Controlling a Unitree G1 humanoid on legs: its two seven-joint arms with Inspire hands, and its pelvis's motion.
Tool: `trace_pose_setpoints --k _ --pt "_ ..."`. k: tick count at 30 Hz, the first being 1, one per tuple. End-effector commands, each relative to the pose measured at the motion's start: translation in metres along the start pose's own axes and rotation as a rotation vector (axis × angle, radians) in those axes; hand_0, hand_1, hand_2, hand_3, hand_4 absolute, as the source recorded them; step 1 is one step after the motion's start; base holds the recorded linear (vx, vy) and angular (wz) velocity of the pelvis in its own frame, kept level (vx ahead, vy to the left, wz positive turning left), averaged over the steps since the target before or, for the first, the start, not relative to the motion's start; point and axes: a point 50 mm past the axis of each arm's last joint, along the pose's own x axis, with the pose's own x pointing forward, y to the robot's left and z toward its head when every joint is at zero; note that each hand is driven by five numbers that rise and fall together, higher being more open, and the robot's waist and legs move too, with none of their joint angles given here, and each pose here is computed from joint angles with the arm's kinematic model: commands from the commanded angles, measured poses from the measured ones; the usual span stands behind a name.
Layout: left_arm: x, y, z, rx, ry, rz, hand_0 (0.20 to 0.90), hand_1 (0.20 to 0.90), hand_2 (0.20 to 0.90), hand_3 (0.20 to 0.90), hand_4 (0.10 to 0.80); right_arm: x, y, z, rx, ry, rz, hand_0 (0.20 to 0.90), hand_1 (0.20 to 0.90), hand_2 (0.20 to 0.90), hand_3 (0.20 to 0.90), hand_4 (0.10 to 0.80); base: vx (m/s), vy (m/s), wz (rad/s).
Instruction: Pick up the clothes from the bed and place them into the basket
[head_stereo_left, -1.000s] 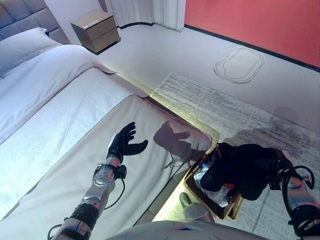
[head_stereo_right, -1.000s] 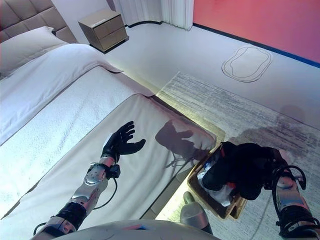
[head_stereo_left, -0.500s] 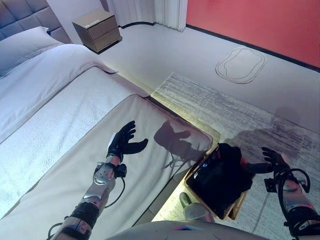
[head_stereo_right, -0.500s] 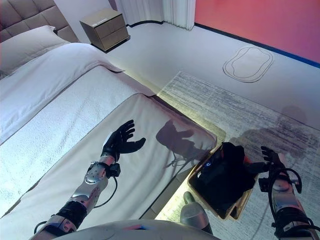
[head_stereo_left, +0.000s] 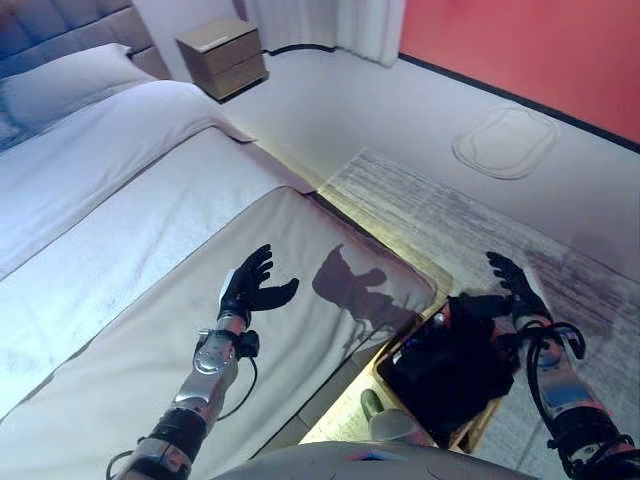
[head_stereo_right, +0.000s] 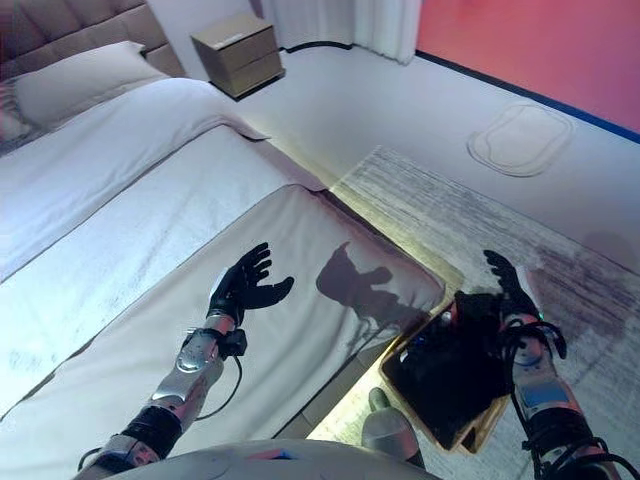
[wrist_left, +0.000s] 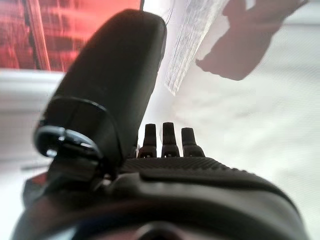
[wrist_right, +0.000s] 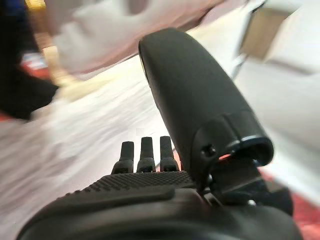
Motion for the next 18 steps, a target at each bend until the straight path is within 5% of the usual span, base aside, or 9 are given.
trace_pose_setpoints --k 1,11,18 --pt "0.005 0.014 0.019 0.069 -0.142 0.040 0.900 0.900 0.900 0.900 0.800 0.011 0.005 0.060 -0.008 -0.295 -0.040 0.900 0.900 0.900 0.900 0.800 0.034 -0.036 0.40" --pt "-0.009 0.018 -0.005 0.056 -0.050 0.087 0.900 0.900 0.900 0.900 0.800 0.001 0.032 0.094 -0.154 -0.487 0.036 0.900 0.900 0.900 0.900 0.800 0.055 -0.019 0.38" --pt "-0.014 0.024 -0.012 0.061 -0.005 0.089 0.900 0.900 0.900 0.900 0.800 -0.006 0.055 0.087 -0.101 -0.428 0.130 0.900 0.900 0.900 0.900 0.800 0.058 -0.003 0.23"
